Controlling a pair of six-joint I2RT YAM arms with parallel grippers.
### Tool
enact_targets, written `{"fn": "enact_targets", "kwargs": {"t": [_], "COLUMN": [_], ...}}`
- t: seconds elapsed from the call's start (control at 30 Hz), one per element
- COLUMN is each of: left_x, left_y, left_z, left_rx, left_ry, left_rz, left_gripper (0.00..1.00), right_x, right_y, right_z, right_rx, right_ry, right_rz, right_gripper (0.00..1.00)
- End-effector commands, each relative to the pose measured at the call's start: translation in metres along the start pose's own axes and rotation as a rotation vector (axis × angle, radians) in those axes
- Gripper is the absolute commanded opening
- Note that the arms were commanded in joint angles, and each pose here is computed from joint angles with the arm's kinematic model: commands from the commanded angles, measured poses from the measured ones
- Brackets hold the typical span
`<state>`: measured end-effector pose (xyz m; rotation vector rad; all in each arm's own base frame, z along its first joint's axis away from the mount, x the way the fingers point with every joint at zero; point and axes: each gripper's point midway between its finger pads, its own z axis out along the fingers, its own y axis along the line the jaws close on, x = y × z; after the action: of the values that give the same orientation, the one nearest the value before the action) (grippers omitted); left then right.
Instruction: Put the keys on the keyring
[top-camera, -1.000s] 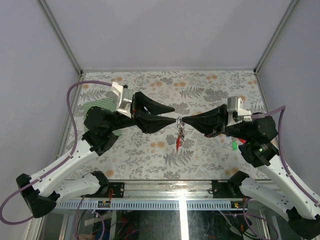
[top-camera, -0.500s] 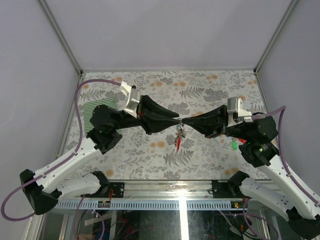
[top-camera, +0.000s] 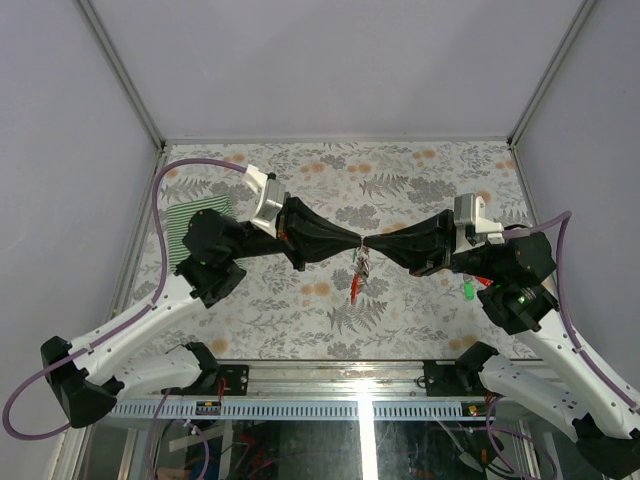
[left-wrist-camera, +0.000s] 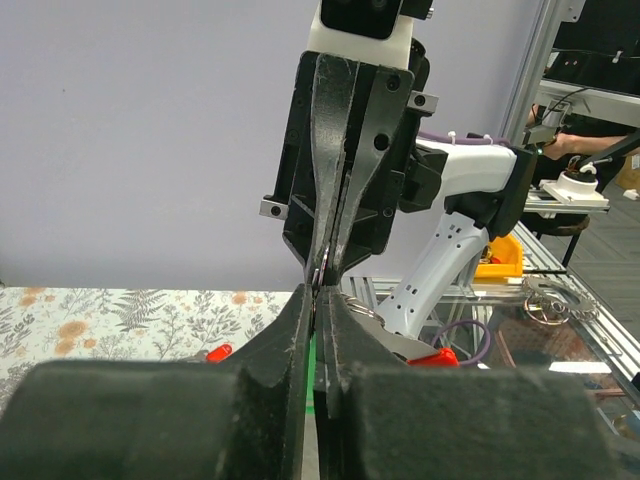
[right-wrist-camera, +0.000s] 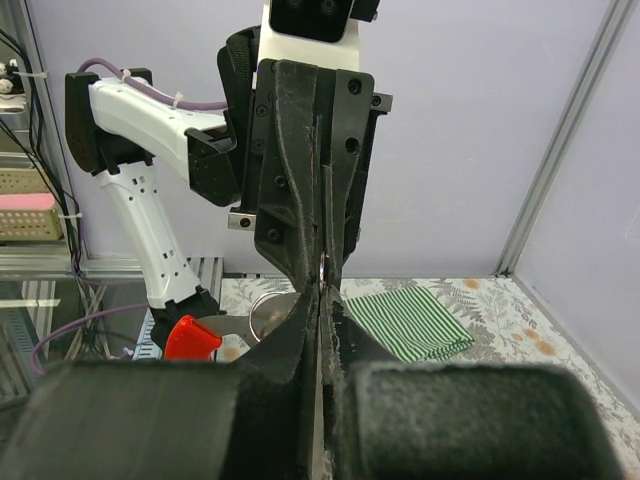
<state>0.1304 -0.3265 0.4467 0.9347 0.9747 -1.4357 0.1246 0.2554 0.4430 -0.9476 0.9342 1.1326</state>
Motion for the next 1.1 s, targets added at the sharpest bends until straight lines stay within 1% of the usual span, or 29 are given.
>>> {"fn": "enact_targets", "kwargs": {"t": [0.0,0.03,0.2,0.27,0.47,0.53,0.67,0.77,1.07], "left_x": [-0.016,-0.018,0.002,0.009,0.031,0.042,0.057,0.061,0.056], "left_y": [-0.01,-0.011,-0.009,-0.008,-0.001,0.007,0.007,0.003,0.0], "left_z": [0.003,0.003,-0.007,-0.014,-0.037,-0.044,-0.057,-0.058,-0.056], "left_rx": [0.04,0.042,0.014,0.003,-0.037,-0.064,-0.081,-0.072,-0.071], "left_ry": [-0.011,-0.001,0.201,0.287,0.546,0.643,0.81,0.864,0.889], "left_rz": [0.049,0.067,0.082,0.092,0.098,0.09,0.107,0.129,0.18], "left_gripper": [0.0,0.0,0.0,0.0,0.0,0.0,0.0,0.0,0.0], "right_x": [-0.041,-0.042,-0.033,-0.028,-0.006,0.005,0.021,0.032,0.053], "right_y": [0.007,0.008,0.009,0.008,0.01,0.01,0.007,0.007,0.016], "right_z": [0.001,0.0,-0.01,-0.015,-0.024,-0.024,-0.02,-0.014,0.002], "right_rx": [-0.026,-0.028,-0.003,0.018,0.026,0.013,-0.005,-0.038,-0.182], "right_ry": [-0.092,-0.081,0.041,0.094,0.258,0.312,0.349,0.349,0.356], "right_rz": [-0.095,-0.1,-0.119,-0.108,-0.014,0.032,0.075,0.102,0.209], "right_gripper": [0.01,0.04,0.3,0.36,0.39,0.42,0.45,0.44,0.43]}}
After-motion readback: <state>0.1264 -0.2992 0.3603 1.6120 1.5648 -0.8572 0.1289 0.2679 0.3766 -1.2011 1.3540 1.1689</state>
